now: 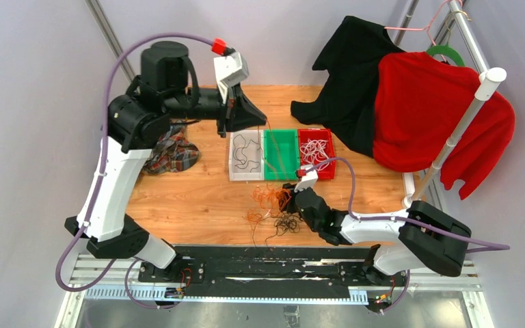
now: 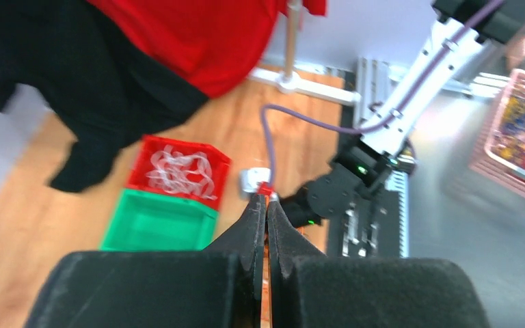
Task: Untangle the cables
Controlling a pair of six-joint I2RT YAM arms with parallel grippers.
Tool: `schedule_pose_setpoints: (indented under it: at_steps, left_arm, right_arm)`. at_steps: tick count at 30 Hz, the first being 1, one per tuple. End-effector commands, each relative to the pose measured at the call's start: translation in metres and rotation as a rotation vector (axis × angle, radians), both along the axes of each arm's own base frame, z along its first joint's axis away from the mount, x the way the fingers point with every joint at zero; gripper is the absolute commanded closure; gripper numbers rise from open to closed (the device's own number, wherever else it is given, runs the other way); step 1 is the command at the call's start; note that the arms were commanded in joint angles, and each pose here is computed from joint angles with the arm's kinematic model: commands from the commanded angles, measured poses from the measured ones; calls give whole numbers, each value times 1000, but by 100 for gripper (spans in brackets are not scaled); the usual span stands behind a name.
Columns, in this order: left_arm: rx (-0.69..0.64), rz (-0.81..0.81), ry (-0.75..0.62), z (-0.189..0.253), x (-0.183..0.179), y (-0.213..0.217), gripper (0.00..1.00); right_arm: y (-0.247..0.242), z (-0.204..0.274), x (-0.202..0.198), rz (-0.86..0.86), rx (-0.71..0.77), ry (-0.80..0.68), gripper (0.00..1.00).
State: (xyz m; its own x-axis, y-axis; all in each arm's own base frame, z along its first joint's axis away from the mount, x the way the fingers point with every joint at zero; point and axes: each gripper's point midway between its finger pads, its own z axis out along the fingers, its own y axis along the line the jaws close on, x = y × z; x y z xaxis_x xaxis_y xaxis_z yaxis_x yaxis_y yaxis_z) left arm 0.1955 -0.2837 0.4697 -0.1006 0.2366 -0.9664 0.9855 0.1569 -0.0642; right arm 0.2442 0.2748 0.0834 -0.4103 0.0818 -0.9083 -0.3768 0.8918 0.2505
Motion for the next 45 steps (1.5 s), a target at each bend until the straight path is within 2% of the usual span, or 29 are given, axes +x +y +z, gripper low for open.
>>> schedule_pose_setpoints:
  at_steps: [1,8,16,20,26,31,37,39,45]
  left_arm:
    - [-52,127,-195,45,21,10,100]
    - [-93,327,-435,96,48,35,100]
    - [-268,646,-697,177,69,83,99]
    - [-275,746,-760,193,76,100,99]
    - [-207,950,-921,213,92,137,100]
    - [-172,880,-907,195,91,126,100]
    - [-107,746,-814,158,93,101,99]
    - [-123,805,-852,172,95,111,100]
    - [-219,1030,-1091,246,84,156,100]
  right_arm:
    - [-23,-18,-8,-71,-10,24,48]
    - [-43,-20,-10,-113,-40,4,39]
    - [-48,-12,-10,-111,-45,-32,34]
    - [-51,-1,-10,-110,-54,-86,33]
    - [-68,13,-9,-146,-77,-151,33]
    - [-75,19,-8,-157,-98,-175,33]
    - [-75,41,-6,-146,-94,-221,34]
    - [-79,41,-6,-155,-105,-228,34]
    - [-89,30,-10,-159,-132,-223,32]
